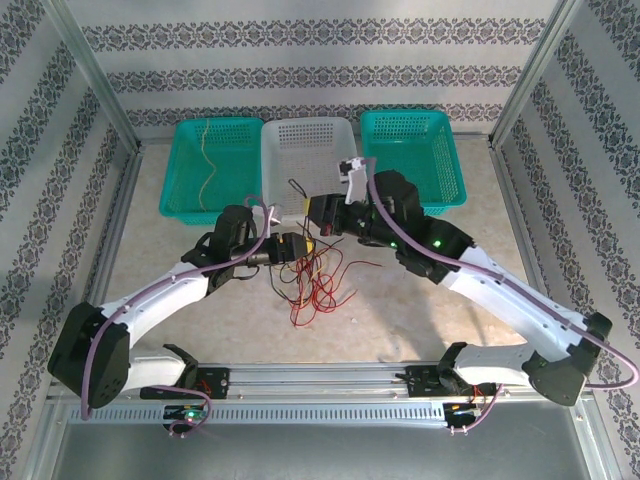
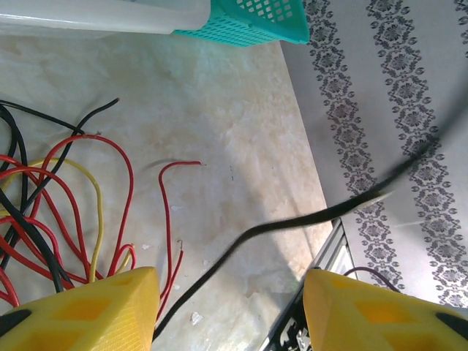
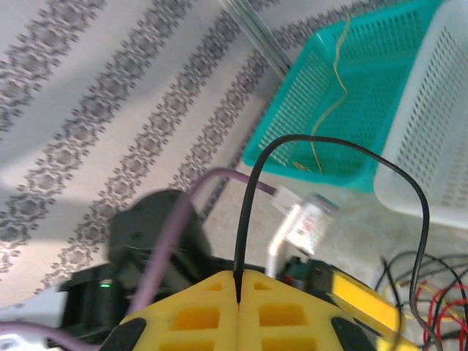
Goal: Untangle the cables
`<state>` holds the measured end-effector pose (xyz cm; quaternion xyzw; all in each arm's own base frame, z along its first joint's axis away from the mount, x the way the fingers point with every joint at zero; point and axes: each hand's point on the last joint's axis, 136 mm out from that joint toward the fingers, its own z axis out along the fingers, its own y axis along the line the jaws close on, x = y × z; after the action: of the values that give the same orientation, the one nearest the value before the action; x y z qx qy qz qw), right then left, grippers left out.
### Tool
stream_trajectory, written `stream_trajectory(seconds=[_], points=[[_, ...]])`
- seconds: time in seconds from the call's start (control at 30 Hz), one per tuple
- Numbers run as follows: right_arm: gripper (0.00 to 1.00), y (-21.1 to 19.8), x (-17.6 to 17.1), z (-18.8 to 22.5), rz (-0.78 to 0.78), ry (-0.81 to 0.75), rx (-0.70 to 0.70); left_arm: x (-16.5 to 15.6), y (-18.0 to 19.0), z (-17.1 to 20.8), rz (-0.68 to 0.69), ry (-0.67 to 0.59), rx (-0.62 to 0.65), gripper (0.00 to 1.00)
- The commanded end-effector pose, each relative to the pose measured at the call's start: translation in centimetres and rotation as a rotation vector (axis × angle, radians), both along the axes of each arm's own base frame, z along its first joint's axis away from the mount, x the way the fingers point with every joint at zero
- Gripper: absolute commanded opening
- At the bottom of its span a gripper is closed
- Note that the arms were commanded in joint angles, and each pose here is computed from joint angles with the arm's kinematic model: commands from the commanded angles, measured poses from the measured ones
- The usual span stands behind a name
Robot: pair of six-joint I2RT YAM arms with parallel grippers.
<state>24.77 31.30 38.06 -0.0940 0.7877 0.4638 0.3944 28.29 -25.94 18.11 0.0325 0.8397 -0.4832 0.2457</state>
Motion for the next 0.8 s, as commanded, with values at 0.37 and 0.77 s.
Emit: stream_trajectory(seconds=[0.37, 0.77], points=[[0.00, -6.1, -1.5, 8.8, -0.072, -0.179, 0.064, 1.9, -0.7, 1.1, 0.059, -0.049, -0.017, 0.48], [0.00, -17.3, 8.4, 9.1, -0.427, -0.095, -0.122, 1.6, 3.2, -2.9, 0.203, 0.037, 0.221, 0.50]])
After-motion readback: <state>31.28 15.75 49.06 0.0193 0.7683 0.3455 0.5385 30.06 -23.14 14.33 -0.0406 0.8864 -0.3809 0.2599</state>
